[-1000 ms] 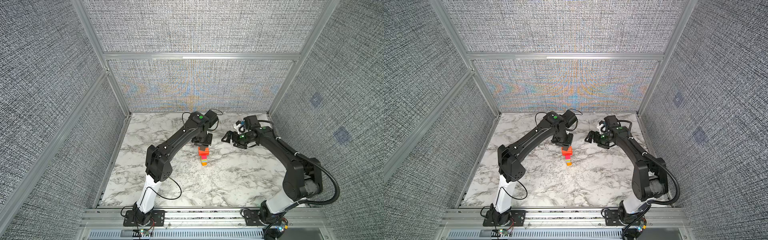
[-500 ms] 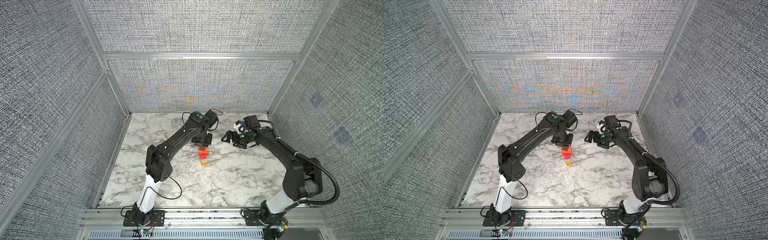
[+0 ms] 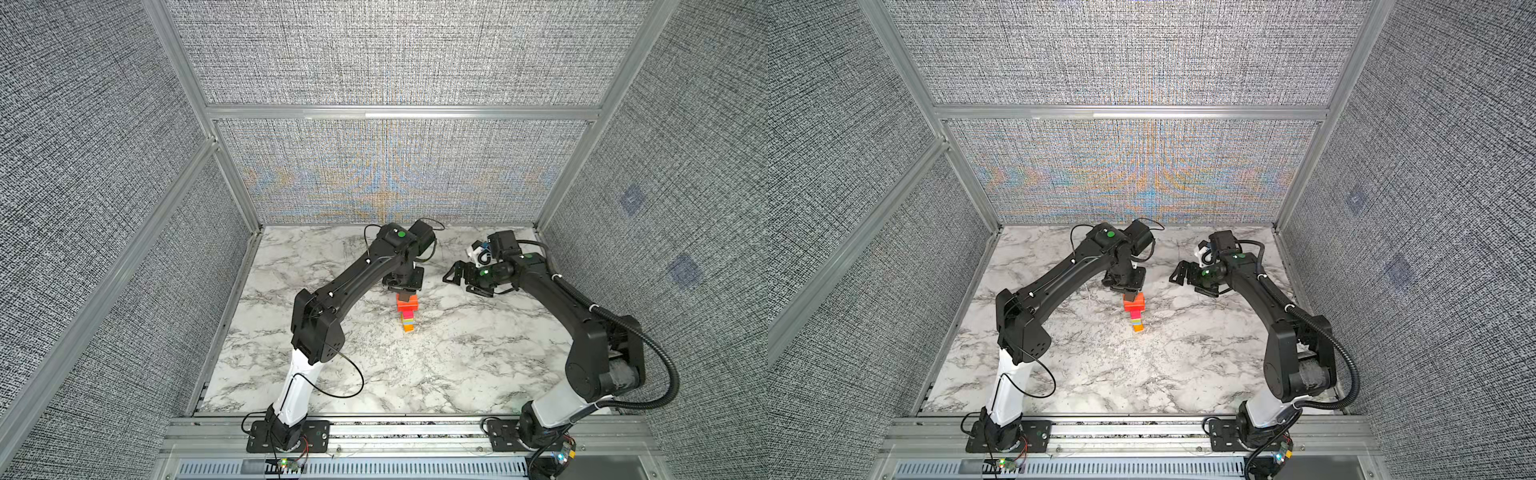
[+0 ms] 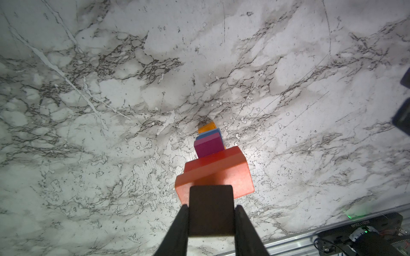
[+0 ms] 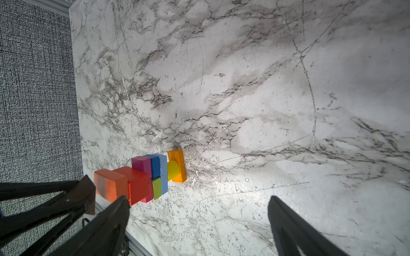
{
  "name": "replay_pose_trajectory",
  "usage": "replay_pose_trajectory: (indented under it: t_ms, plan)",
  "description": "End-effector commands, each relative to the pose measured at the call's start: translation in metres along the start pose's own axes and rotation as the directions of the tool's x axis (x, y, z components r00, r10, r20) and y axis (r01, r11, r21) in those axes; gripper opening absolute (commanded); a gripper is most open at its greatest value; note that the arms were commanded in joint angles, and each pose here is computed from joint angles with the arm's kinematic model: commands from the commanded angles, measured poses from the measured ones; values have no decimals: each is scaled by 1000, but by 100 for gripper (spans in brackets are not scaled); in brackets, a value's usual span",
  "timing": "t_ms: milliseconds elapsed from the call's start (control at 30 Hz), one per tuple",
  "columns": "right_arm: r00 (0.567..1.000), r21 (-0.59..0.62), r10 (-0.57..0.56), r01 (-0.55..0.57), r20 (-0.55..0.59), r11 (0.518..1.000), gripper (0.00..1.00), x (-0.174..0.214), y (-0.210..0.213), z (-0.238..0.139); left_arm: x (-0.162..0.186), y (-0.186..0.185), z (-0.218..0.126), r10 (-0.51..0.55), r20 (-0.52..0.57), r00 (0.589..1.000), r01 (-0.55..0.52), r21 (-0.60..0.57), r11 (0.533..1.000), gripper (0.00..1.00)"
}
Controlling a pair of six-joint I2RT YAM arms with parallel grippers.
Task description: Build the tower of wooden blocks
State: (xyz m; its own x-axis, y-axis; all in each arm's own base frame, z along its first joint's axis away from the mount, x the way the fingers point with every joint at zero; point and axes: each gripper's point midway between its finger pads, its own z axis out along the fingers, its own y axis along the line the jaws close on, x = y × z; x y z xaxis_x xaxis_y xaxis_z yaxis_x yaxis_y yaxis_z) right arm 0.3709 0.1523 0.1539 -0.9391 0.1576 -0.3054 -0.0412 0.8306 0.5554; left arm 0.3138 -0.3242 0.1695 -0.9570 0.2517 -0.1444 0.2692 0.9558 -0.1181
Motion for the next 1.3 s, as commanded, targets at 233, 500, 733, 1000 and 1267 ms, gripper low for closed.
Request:
replay_pose_trajectory:
  t_ms: [233, 500, 733, 1000, 1267]
  plan:
    - [1000, -12, -3, 4, 1, 1000, 99, 1, 3, -2, -1, 0, 4, -5, -15, 1000, 5, 10, 1000, 34]
    - [1000, -13, -7, 7, 4, 1000, 99, 1, 3, -2, 0, -2, 6, -6, -23, 1000, 7, 21, 1000, 35]
    - [1000, -12, -6, 6, 0, 1000, 99, 2, 3, -2, -1, -4, 6, -5, -23, 1000, 6, 28, 1000, 36]
    - [1000, -12, -6, 6, -1, 1000, 99, 2, 3, -2, -1, -1, 7, -9, -27, 1000, 10, 27, 1000, 41]
    - [1000, -14, -8, 9, 4, 1000, 99, 1, 3, -3, -4, 2, 0, -14, -7, 1000, 15, 20, 1000, 51]
